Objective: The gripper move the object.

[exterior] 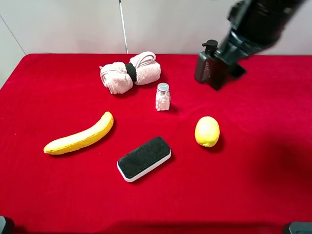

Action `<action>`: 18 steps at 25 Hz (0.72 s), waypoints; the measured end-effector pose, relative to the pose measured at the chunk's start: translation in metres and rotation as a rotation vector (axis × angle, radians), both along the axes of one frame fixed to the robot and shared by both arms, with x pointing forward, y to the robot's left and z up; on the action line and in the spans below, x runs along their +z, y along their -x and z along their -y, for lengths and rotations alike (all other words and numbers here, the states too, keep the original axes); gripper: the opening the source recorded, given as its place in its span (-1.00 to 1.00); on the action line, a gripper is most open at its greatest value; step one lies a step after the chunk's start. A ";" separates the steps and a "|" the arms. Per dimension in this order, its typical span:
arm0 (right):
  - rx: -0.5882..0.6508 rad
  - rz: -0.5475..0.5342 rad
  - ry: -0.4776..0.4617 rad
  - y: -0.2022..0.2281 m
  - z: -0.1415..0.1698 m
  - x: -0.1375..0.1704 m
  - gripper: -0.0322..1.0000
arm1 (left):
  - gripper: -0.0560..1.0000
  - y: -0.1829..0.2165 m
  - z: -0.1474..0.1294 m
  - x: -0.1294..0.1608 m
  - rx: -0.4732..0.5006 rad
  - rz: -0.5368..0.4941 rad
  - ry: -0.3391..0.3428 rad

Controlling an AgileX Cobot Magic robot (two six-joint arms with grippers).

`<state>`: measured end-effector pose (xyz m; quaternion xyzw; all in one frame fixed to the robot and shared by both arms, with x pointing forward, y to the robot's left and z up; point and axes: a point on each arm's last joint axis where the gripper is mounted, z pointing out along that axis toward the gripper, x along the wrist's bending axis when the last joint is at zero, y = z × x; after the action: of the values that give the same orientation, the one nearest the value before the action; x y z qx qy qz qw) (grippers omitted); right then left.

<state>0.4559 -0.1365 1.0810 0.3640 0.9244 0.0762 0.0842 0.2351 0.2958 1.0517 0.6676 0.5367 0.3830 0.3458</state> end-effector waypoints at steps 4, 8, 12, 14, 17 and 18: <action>-0.052 -0.004 -0.011 0.032 0.025 -0.001 0.41 | 0.77 0.000 0.000 0.000 0.000 0.000 0.000; -0.123 -0.003 -0.036 0.063 0.048 -0.006 0.41 | 0.77 0.000 0.000 0.000 0.000 0.000 0.000; -0.145 0.020 -0.067 0.092 0.070 -0.010 0.41 | 0.77 0.000 0.000 0.000 0.000 0.000 0.000; -0.150 0.040 -0.088 0.104 0.080 -0.012 0.41 | 0.77 0.000 0.000 0.000 0.000 0.000 0.000; -0.159 0.074 -0.124 0.121 0.094 -0.014 0.41 | 0.77 0.000 0.000 0.000 0.000 0.000 0.000; -0.161 0.086 -0.136 0.127 0.098 -0.015 0.41 | 0.77 0.000 0.000 0.000 0.000 0.000 0.000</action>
<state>0.3288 -0.2346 1.0662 0.4382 0.8805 0.1473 0.1047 0.2351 0.2958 1.0517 0.6676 0.5367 0.3830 0.3458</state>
